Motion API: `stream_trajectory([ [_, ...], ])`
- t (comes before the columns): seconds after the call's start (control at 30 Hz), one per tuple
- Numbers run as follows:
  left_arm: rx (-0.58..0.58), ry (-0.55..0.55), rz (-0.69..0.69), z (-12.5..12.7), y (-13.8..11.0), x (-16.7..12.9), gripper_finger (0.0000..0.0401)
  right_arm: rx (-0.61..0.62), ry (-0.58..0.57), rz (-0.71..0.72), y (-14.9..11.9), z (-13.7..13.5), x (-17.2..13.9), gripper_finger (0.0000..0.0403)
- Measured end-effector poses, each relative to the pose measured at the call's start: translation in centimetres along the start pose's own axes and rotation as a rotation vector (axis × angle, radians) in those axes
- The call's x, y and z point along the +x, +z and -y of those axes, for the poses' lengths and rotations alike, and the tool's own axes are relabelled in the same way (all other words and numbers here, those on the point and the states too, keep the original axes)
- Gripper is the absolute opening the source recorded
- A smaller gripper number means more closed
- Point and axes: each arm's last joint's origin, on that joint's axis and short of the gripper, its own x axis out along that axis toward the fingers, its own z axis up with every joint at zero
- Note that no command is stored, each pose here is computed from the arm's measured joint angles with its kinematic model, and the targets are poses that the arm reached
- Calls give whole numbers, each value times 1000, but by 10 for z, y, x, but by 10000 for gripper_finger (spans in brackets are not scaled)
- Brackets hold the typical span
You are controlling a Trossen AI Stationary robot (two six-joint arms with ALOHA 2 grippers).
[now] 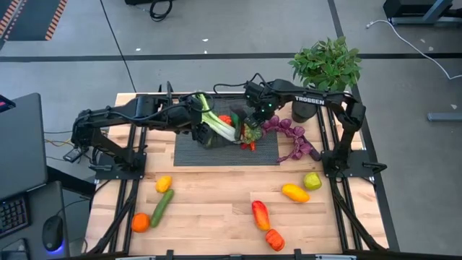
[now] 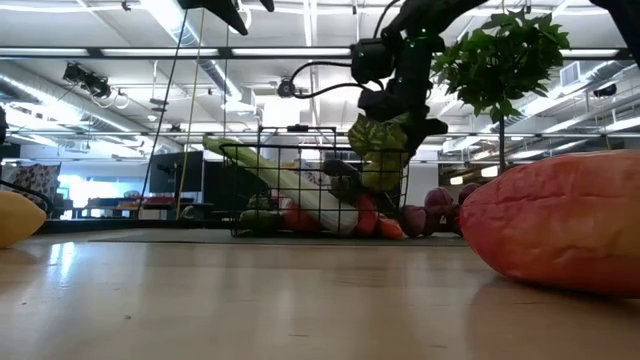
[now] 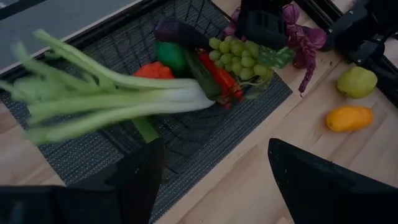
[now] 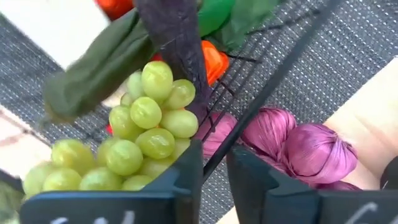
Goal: Build produce basket
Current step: Adjust the wire basket
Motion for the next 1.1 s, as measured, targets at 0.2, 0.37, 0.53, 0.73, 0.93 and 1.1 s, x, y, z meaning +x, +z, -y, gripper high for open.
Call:
stream_trajectory([
  [0.2,15,-12,-5,4,-3,-2,291,7,55,-35,-5,-8,0,43],
  [0.37,25,-20,-8,6,-6,-3,291,48,58,-41,-7,-12,0,33],
  [0.53,33,-28,-11,9,-9,-4,291,98,57,-42,-7,-12,0,23],
  [0.73,44,-38,-15,11,-11,-6,291,190,49,-36,-5,-10,0,24],
  [0.93,47,-42,-16,13,-13,-6,291,410,25,18,-2,-9,0,24],
  [1.1,52,-43,-17,13,-13,-7,291,571,31,41,0,-10,0,25],
])
